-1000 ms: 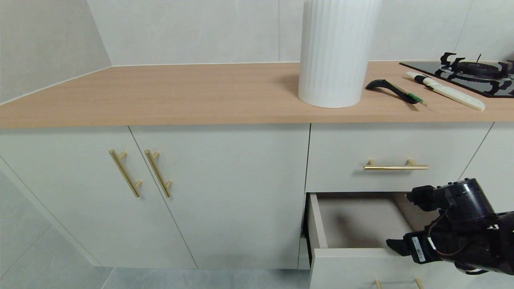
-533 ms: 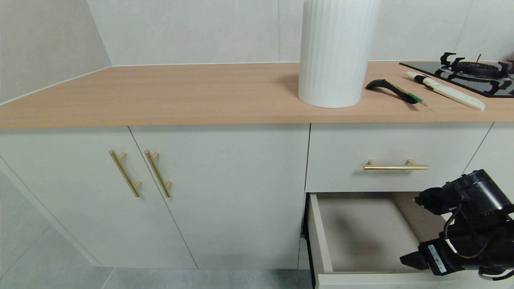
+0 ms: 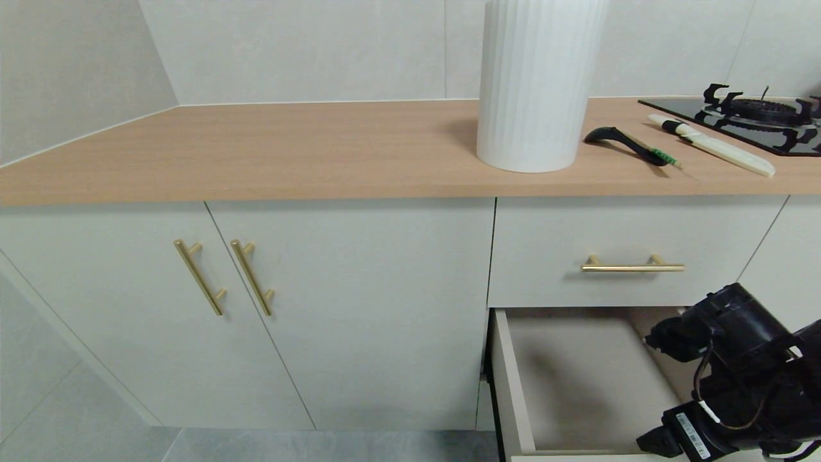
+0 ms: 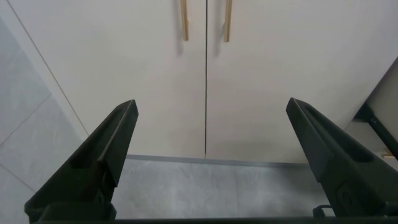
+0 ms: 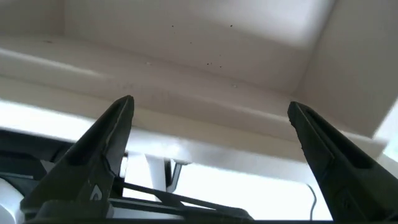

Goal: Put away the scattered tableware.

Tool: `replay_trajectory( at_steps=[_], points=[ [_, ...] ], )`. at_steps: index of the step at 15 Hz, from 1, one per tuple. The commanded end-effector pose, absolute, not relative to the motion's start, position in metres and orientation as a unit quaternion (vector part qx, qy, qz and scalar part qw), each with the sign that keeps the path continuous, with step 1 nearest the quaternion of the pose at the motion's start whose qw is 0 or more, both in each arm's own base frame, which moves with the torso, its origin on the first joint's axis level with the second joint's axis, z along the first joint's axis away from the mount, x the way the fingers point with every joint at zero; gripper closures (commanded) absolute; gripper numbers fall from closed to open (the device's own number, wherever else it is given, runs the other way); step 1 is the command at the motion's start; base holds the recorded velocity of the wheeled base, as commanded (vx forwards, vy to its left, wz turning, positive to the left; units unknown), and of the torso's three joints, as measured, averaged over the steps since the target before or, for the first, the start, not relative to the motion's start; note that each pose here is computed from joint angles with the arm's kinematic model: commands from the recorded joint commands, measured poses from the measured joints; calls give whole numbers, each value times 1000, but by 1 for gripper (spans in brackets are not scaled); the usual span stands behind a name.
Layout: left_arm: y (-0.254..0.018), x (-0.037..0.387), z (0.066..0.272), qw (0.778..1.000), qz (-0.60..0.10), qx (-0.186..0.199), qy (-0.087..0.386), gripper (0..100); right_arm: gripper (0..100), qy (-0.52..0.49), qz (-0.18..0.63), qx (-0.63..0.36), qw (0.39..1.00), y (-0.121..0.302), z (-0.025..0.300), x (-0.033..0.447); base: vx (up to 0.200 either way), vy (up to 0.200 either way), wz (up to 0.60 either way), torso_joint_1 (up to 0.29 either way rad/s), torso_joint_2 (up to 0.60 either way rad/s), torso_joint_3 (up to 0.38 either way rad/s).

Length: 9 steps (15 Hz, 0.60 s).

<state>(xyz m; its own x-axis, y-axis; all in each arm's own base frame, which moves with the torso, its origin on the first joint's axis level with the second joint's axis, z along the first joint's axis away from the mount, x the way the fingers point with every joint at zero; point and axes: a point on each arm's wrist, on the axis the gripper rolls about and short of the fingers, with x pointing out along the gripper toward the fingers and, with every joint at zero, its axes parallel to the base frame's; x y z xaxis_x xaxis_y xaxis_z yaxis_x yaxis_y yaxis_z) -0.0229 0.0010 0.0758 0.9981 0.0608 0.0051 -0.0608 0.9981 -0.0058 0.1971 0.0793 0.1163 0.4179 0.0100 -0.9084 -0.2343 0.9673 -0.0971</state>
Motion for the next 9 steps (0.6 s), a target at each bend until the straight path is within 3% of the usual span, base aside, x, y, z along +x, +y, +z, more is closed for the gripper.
replay_trajectory(
  at_steps=[1,9],
  points=[
    [1,-23,76,1000,31,-3,-2,0,0,538,71,-103,834,81,112,201,0,0,0,0,0,0],
    [1,-23,76,1000,31,-3,-2,0,0,603,93,-130,782,86,105,184,0,0,0,0,0,0]
  ],
)
